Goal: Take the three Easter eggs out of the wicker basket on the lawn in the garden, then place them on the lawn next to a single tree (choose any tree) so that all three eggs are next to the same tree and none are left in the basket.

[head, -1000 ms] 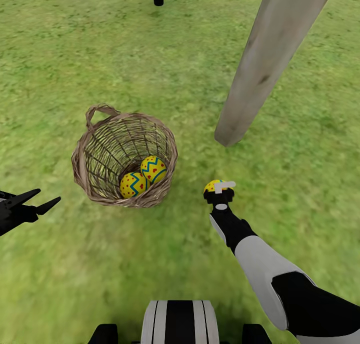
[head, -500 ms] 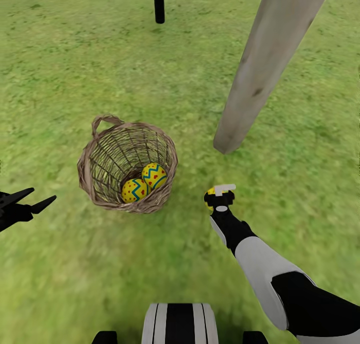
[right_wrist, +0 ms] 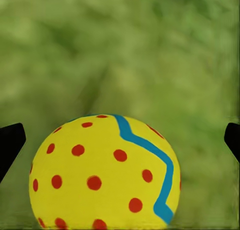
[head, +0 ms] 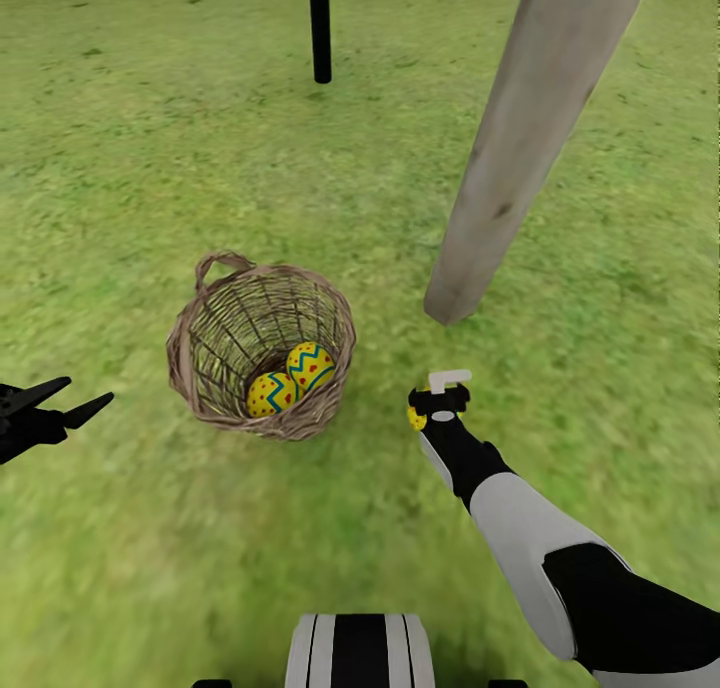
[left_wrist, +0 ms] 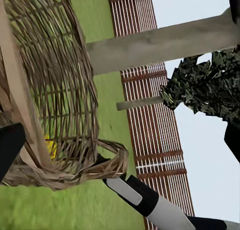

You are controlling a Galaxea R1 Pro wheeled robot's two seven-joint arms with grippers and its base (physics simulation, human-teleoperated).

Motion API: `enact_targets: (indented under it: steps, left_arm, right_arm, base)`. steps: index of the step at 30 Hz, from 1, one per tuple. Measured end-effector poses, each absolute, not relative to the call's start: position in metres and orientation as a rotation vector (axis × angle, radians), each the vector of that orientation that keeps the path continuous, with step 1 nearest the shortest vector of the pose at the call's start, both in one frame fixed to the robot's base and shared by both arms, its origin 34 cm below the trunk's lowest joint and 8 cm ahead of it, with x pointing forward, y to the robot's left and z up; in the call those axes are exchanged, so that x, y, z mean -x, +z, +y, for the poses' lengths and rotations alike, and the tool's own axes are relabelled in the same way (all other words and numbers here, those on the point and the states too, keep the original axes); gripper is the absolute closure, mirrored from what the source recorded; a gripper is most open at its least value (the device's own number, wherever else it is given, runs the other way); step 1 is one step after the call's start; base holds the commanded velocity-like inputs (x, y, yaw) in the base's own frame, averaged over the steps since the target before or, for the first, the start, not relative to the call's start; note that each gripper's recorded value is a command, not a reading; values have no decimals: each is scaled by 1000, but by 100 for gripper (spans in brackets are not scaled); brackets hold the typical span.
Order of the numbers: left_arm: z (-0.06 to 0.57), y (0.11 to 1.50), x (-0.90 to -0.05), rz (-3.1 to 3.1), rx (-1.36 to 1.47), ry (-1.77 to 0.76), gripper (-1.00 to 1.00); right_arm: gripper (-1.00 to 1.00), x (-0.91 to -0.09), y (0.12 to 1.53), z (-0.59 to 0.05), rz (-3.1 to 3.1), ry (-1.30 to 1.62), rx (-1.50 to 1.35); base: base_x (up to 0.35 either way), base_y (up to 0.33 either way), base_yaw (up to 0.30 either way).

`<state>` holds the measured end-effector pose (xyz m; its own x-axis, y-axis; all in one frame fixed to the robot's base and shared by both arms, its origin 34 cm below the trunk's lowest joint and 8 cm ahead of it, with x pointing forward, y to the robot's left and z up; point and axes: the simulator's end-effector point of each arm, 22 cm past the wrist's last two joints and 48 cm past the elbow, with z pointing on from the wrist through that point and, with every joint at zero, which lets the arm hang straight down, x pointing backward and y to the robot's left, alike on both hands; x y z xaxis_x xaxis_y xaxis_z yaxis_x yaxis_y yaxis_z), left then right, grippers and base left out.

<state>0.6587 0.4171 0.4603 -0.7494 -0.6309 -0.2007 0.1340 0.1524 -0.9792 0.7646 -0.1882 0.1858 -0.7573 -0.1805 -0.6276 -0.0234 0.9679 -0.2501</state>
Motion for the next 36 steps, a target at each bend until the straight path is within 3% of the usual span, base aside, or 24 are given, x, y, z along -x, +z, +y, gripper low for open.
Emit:
enact_targets:
  steps: [19,26,36]
  left_arm:
    - [419,507,-659,1810,393,-1640,-100]
    - [419,523,-658,1789,371,-1641,-100]
    - [414,542,-655,1777,341,-1651,-100]
  right_arm:
    - [-100,-776,273,-174,2619,-153,58]
    - [-100,-752,310,-135,2714,268,-16]
    - [-100,-740,400,-129,2486,900,-264]
  base:
    - [0,0,0]
    - [0,0,0]
    - [0,0,0]
